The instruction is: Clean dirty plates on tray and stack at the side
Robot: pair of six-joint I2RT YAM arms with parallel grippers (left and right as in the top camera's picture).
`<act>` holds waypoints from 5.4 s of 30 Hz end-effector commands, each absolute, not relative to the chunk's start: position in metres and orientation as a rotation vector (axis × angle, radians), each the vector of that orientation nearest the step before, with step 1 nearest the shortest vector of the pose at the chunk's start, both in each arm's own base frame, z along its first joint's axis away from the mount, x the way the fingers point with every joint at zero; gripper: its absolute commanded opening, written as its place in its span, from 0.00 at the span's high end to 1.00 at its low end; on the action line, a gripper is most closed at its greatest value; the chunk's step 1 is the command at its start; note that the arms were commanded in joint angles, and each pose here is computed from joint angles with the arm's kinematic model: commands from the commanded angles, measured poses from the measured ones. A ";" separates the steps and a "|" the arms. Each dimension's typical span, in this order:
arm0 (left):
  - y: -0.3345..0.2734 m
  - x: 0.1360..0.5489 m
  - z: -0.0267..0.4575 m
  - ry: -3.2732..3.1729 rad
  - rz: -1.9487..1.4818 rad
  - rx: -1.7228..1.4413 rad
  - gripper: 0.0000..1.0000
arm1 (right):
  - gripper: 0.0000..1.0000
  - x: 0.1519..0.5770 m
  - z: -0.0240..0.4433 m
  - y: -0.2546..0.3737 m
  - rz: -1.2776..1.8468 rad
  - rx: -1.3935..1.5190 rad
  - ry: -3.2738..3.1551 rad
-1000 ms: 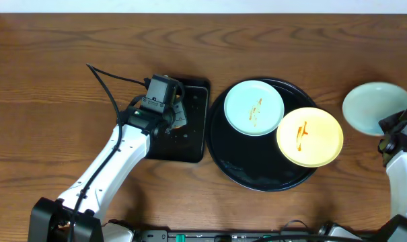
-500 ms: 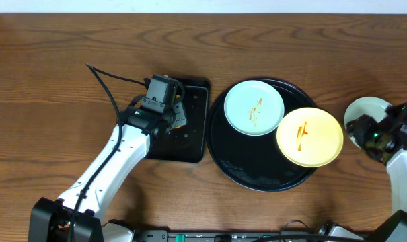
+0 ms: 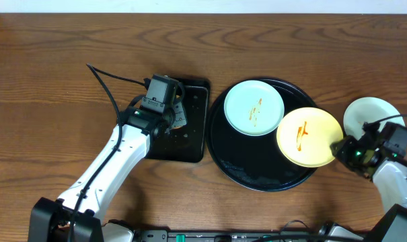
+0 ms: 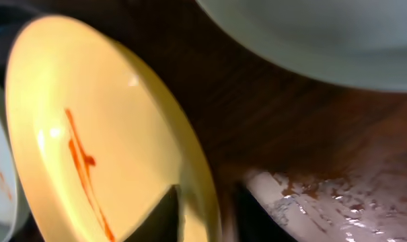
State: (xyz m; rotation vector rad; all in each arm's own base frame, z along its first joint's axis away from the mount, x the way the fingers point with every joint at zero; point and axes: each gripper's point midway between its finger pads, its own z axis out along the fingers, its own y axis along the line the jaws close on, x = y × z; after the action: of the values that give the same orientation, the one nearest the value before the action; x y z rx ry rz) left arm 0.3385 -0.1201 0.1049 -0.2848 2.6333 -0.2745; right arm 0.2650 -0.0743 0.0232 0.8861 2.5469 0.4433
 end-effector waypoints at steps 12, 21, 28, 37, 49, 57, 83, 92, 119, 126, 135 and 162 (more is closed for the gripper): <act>-0.117 0.338 0.101 2.642 -0.252 -0.274 0.92 | 0.99 0.275 0.040 -0.052 0.595 0.723 2.488; -0.125 0.342 0.105 2.613 -0.277 -0.250 0.92 | 0.99 0.268 0.058 -0.010 0.697 0.578 2.524; -0.182 0.332 0.115 2.591 -0.455 0.013 0.92 | 0.99 0.230 0.031 0.027 0.595 0.513 2.798; -0.268 0.280 0.118 2.610 -0.676 0.277 0.92 | 0.99 0.215 0.027 0.048 0.600 0.450 2.885; -0.353 0.221 0.095 2.646 -0.845 0.390 0.92 | 0.99 0.214 0.027 0.048 0.599 0.484 2.889; -0.382 0.201 0.059 2.689 -0.863 0.452 0.92 | 0.99 0.213 0.027 0.048 0.599 0.485 2.892; -0.344 0.254 0.129 2.502 -0.857 0.422 0.92 | 0.99 0.211 0.027 0.050 0.617 0.486 2.899; -0.304 0.277 0.140 2.462 -0.648 0.351 0.92 | 0.99 0.212 0.027 0.050 0.615 0.484 2.895; -0.116 0.373 0.115 2.517 -0.301 -0.308 0.92 | 0.99 0.304 0.168 -0.009 -0.416 0.039 2.361; -0.116 0.373 0.115 2.516 -0.301 -0.308 0.92 | 0.99 0.303 0.194 -0.002 -0.661 -0.006 2.213; -0.116 0.373 0.115 2.519 -0.301 -0.308 0.92 | 0.99 0.315 0.188 -0.031 -0.440 0.333 2.209; -0.115 0.372 0.114 2.524 -0.298 -0.309 0.92 | 0.61 0.333 0.123 -0.176 -0.006 1.023 2.132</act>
State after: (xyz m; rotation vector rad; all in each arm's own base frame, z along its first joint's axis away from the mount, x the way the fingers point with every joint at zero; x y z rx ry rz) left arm 0.3688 -0.1174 0.1155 -0.3180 2.5197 -0.3182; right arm 0.3107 -0.1992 0.1147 1.1474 2.1073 -0.1941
